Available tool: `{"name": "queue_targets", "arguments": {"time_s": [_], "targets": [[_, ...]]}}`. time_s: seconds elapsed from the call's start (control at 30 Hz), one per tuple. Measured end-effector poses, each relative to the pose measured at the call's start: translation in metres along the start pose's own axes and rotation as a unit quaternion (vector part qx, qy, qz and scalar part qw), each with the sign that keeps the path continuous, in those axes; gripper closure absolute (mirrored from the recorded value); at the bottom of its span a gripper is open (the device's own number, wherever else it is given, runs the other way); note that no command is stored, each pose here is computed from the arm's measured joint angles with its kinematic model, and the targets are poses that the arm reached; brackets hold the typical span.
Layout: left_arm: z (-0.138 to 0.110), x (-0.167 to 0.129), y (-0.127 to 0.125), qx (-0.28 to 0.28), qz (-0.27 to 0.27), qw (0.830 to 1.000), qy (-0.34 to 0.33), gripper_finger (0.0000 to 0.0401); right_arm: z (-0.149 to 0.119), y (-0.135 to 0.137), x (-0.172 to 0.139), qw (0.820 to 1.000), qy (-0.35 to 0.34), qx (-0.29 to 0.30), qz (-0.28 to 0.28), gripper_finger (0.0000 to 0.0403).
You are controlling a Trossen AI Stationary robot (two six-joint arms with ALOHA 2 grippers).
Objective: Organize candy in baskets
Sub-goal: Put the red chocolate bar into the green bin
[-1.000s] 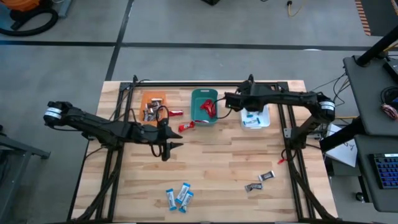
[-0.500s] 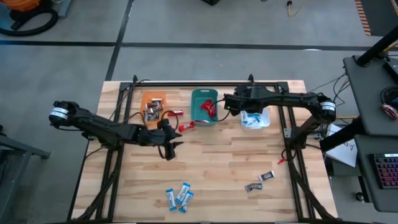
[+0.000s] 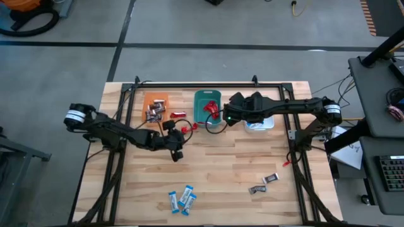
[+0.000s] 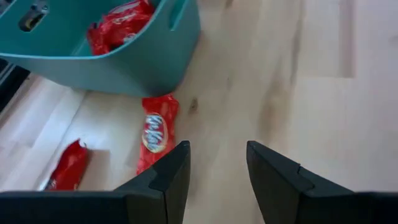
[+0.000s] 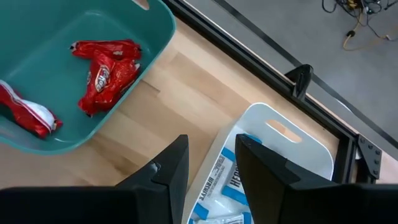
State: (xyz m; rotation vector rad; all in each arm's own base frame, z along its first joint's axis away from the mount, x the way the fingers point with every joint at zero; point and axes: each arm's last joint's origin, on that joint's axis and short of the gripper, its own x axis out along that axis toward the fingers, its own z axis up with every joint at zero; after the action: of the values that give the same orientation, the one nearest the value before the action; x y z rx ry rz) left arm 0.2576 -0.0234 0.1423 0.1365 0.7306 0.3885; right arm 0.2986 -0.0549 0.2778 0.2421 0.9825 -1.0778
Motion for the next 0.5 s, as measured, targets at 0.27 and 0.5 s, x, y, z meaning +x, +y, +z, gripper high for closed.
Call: {"name": "queue_targets", "arguments": {"time_s": [0.27, 0.5], "targets": [[-0.009, 0.027, 0.017, -0.003, 0.039, 0.999, 0.031, 0.0222, 0.0, 0.002, -0.001, 1.0, -0.004, 0.003, 0.005, 0.0277], [-0.013, 0.044, 0.028, 0.002, 0.06, 0.997, 0.04, 0.0209, 0.0, 0.002, -0.001, 1.0, -0.005, 0.003, 0.005, 0.0277]]}}
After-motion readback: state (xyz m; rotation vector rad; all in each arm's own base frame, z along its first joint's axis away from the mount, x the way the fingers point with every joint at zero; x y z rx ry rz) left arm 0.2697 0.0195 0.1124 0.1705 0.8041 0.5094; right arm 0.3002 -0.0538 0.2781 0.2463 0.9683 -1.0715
